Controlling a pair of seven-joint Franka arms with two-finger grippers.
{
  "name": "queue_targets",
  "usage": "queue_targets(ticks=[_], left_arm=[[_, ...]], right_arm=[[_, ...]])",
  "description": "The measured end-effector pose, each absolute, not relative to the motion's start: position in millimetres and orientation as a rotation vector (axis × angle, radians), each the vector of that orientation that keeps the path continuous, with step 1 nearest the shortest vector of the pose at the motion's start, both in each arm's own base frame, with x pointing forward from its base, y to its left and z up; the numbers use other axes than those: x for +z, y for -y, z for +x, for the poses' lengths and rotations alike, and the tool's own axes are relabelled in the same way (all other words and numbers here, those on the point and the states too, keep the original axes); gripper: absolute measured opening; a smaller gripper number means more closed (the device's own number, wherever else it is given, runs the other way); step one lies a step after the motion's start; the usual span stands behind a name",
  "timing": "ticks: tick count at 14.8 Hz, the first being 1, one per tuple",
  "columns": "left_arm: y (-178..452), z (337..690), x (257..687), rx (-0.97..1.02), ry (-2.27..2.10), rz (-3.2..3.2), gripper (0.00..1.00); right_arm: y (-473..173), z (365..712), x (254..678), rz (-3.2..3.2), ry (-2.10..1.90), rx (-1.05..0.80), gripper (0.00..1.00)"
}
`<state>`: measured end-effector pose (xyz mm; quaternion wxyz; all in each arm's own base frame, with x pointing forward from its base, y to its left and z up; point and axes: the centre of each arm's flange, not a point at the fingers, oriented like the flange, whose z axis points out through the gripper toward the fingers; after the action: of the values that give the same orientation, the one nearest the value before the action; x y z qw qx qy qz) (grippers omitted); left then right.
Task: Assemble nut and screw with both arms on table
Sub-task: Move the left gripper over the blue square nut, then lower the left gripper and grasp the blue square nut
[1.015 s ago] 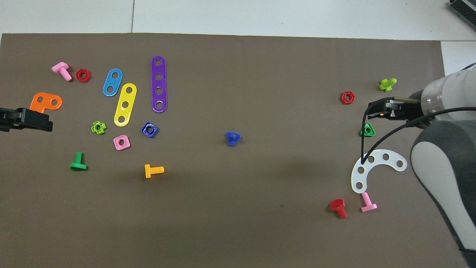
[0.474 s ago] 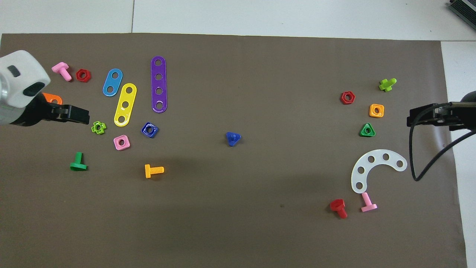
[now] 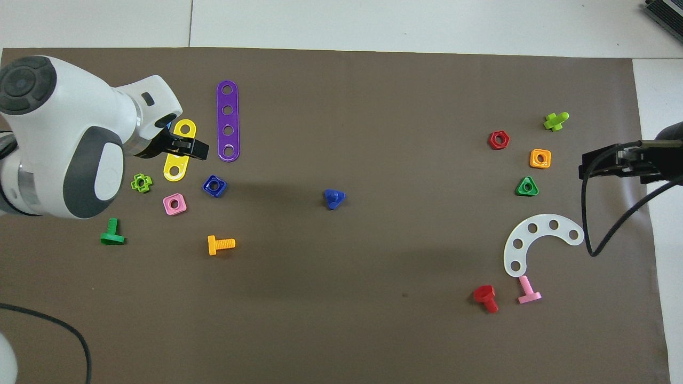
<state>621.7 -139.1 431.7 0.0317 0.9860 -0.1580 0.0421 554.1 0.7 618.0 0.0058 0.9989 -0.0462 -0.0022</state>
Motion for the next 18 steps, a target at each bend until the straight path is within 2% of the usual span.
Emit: queue_targets(ticks=[2, 5, 9, 18], left_arm=[[140, 631, 402, 0.13, 0.584, 3.024, 0.88], [141, 638, 359, 0.113, 0.655, 3.015, 0.89], [136, 626, 320, 0.077, 0.779, 2.992, 0.88], [163, 610, 307, 0.03, 0.893, 2.952, 0.86]], right_arm=[[2, 554, 618, 3.126, 0.152, -0.008, 1.0], [7, 554, 618, 3.125, 0.166, -0.008, 1.0], [7, 554, 618, 3.125, 0.166, -0.011, 1.0], [11, 553, 618, 3.123, 0.175, -0.02, 1.0]])
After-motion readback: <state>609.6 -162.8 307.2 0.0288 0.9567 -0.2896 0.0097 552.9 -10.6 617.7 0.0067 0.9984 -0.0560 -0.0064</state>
